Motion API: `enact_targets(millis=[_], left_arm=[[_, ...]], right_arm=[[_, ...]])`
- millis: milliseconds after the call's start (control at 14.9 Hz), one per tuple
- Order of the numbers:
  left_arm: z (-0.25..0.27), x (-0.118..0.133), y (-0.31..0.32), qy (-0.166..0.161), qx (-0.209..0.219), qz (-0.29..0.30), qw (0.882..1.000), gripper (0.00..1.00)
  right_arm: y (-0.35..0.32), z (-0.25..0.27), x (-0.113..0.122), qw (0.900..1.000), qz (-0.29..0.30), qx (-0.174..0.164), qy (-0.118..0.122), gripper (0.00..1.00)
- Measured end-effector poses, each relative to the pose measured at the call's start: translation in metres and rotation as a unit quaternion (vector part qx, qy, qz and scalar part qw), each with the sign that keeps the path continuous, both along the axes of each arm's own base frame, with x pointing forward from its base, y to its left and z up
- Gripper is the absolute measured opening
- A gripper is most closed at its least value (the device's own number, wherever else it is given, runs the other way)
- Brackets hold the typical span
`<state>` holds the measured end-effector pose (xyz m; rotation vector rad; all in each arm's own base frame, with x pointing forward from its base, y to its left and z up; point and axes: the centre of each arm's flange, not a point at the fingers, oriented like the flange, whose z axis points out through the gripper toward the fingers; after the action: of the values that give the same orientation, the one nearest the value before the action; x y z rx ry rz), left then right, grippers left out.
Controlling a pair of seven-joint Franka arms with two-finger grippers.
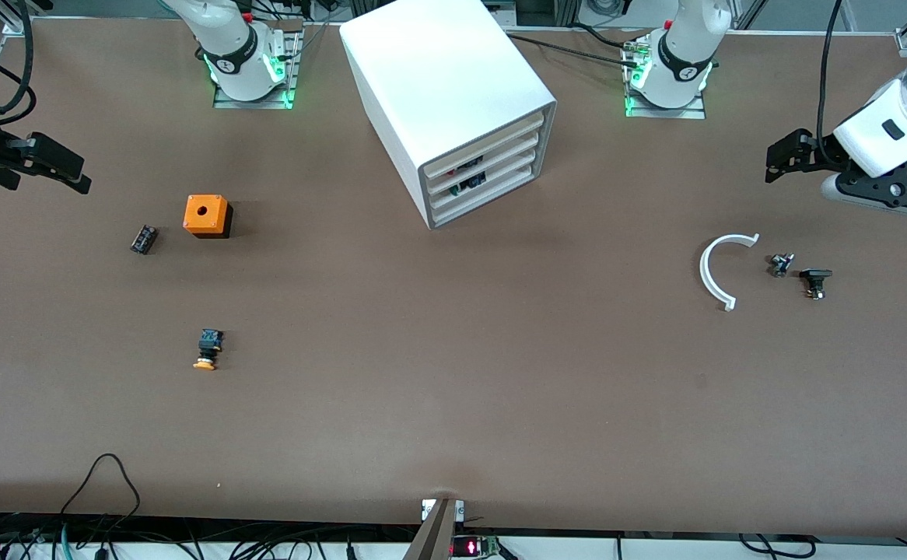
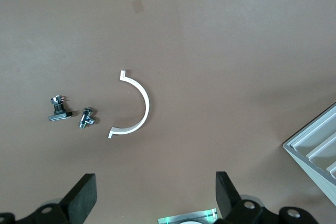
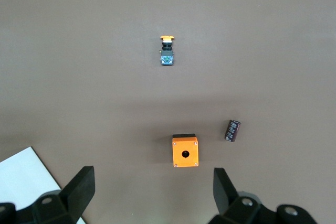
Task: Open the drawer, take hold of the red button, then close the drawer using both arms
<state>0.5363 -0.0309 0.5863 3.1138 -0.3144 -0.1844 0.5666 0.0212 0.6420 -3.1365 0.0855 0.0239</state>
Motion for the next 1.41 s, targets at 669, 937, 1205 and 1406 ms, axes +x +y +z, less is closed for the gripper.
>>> enact_targets(millis=[669,937,1205,1406], left_arm=[[0.003,0.0,0.0,-0.003,0.0,0.0,1.0,1.0],[0.003,0.0,0.0,-0.003,0.0,0.0,1.0,1.0],[0.003,0.001,0.0,-0.003,0.0,0.0,1.0,1.0],[0.003,0.001,-0.001,-0.003,0.0,0.0,1.0,1.0]], right_arm=[[0.0,-0.003,0.0,1.0,0.0,0.0,0.007,1.0],[0.002,-0.018,0.002,1.0,0.002,0.0,0.017,1.0],[0.001,-0.054,0.021,0.999,0.002,0.003,0.035,1.0],[0.0,-0.088,0.038,0.998,0.002,0.007,0.054,1.0]])
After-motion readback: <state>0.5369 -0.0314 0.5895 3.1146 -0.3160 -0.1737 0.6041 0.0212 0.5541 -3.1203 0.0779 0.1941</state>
